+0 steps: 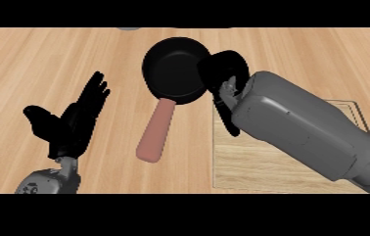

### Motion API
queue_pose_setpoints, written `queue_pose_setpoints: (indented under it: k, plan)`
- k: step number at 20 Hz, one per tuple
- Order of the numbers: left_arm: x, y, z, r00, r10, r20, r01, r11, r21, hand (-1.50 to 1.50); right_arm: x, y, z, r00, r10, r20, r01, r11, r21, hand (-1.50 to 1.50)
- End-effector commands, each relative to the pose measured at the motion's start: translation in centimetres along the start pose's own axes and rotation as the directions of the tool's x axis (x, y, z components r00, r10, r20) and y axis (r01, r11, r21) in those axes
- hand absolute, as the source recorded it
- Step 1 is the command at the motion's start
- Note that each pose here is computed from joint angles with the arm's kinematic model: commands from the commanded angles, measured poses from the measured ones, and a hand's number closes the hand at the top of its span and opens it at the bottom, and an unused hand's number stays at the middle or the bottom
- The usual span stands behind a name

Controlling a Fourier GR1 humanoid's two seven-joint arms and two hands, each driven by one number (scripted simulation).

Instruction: Pick the squash from the tray and place it in the pot

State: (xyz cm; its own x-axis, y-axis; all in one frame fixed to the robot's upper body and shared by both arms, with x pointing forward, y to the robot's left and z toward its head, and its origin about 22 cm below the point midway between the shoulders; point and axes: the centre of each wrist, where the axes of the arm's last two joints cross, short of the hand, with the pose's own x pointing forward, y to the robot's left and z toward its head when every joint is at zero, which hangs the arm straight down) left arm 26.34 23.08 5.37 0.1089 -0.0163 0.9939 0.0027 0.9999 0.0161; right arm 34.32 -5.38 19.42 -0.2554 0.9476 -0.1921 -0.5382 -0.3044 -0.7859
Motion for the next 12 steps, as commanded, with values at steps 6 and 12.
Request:
queue_pose_setpoints:
  k: [6,12]
  plan:
    - [1.2,-1.1,-0.5,1.0,-0.006,0.005,0.006,1.0,-0.001,0.0,0.6,1.9,-2.3,0.955,0.176,-0.239,-0.149,0.981,0.127,-1.5]
    - [0.9,-0.5,-0.1,1.0,-0.006,-0.001,0.006,1.0,0.006,0.0,1.5,5.2,-1.9,0.958,0.141,-0.248,-0.124,0.989,0.083,-1.5]
